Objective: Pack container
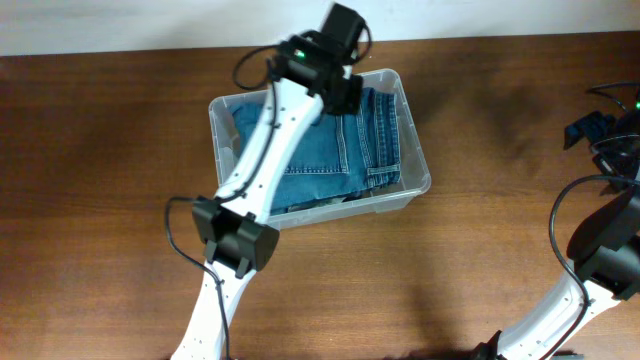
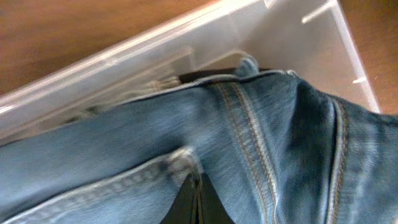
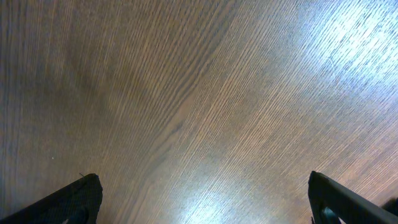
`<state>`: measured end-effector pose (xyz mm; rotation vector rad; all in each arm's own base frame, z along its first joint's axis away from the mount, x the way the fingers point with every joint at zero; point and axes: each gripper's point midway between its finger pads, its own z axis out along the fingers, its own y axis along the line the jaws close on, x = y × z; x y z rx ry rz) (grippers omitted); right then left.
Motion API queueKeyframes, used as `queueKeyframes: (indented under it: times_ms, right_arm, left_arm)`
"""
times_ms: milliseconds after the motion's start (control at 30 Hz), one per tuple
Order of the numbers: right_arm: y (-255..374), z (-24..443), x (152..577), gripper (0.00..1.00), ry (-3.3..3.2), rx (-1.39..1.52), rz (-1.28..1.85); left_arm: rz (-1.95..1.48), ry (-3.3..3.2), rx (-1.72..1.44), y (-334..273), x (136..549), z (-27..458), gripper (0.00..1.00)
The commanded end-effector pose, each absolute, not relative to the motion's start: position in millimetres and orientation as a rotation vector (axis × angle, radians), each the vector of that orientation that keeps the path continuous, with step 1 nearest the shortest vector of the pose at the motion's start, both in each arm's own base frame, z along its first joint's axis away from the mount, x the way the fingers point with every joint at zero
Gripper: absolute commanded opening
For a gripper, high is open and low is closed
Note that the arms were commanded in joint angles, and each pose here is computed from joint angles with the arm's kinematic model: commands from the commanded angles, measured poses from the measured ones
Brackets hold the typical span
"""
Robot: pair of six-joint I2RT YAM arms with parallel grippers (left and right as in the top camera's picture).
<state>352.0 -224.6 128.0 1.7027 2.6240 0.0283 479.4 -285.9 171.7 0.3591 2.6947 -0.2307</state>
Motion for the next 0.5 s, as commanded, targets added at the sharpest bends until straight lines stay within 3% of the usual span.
queueKeyframes:
  times_ms: [0, 233, 467]
  right_arm:
    - [-226.7, 134.5, 349.4, 0.98, 2.603, 1.707, 0.004]
    - [-226.7, 134.5, 349.4, 0.98, 2.603, 1.708, 0.004]
    - [-226.7, 134.5, 349.4, 0.98, 2.603, 1.708, 0.004]
  left_arm:
    - [-0.185, 2.762, 0.365, -289.3, 478.6, 127.7, 0.01]
    - [-0.173, 2.743, 0.433, -294.9, 492.5, 74.7, 0.01]
    - [-0.187, 2.682, 0.463, -292.2, 496.4, 113.6, 0.01]
